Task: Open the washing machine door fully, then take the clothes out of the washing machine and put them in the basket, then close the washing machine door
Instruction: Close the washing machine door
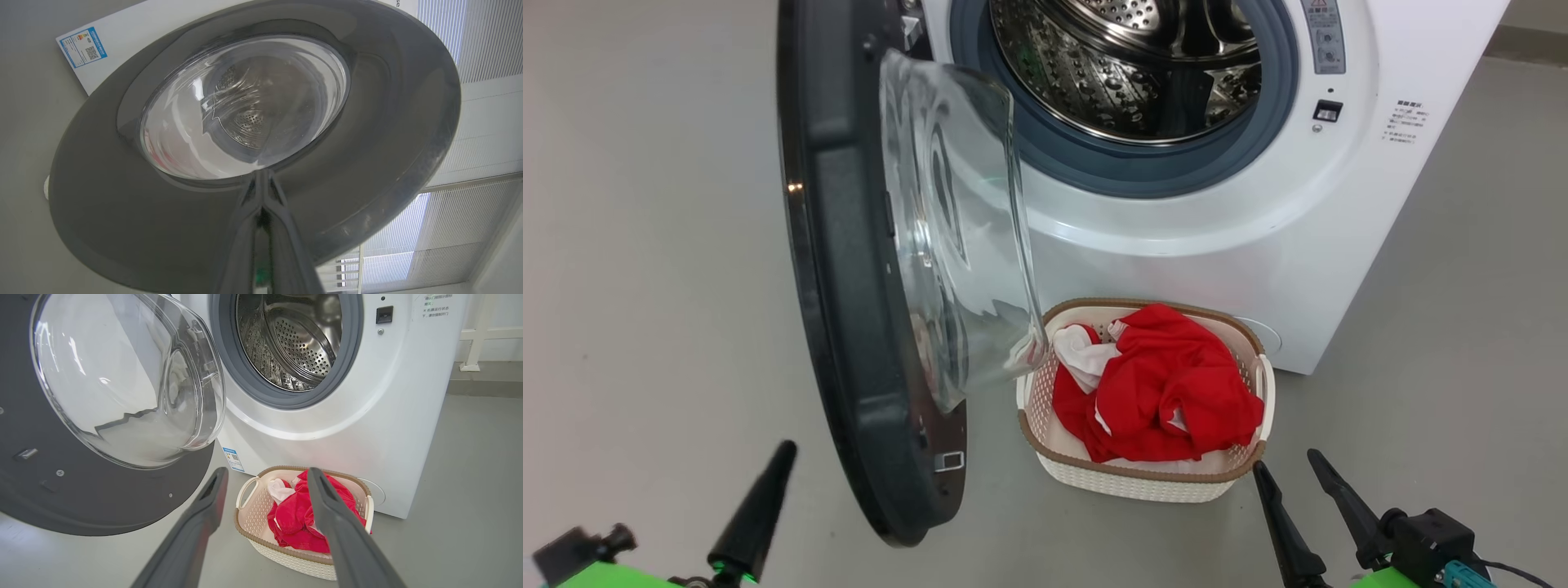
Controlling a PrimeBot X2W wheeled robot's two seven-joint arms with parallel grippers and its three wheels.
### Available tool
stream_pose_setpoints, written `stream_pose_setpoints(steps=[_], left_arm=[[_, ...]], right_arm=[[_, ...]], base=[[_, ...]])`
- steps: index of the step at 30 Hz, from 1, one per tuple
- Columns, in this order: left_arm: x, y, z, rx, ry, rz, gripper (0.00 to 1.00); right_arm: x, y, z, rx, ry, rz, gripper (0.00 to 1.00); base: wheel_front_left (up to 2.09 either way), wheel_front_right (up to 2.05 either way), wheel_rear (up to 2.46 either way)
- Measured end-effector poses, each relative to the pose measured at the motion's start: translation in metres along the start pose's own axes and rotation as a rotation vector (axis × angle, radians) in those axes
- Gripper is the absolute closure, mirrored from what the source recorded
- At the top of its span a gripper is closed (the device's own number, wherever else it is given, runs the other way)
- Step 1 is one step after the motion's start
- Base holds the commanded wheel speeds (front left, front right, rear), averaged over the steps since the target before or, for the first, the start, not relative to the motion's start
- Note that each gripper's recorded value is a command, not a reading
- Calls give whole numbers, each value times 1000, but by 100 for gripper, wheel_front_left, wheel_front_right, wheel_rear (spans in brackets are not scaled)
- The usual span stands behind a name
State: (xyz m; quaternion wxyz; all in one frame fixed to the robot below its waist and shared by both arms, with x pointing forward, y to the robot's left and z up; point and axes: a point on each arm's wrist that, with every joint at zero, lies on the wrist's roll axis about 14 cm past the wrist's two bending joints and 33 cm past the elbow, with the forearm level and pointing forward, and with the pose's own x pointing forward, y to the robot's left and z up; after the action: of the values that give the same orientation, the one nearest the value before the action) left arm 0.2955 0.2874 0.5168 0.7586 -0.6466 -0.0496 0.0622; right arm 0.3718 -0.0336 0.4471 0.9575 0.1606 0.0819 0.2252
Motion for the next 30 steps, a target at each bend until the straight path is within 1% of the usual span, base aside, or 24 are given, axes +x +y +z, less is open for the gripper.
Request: stream_pose_setpoints(steps=[3, 6, 15, 24, 30], left_arm=[[1, -2, -16, -24, 122, -7, 100], [2, -5, -27, -34, 208, -18, 100], [8, -11, -51, -46, 325, -42, 100], [27, -23, -86, 27, 422, -76, 100], [44, -37, -121, 40, 493, -122, 100]], right_arm=[[0, -3, -1, 3, 1, -7, 0], [2, -5, 1, 4, -5, -12, 0], [-1, -14, 4, 7, -17, -41, 0], [-4, -30, 13, 8, -47, -92, 0], [-11, -44, 16, 11, -57, -138, 0]], base=[[0, 0, 0], [0, 0, 0], [0, 0, 0], [0, 0, 0], [0, 0, 0]])
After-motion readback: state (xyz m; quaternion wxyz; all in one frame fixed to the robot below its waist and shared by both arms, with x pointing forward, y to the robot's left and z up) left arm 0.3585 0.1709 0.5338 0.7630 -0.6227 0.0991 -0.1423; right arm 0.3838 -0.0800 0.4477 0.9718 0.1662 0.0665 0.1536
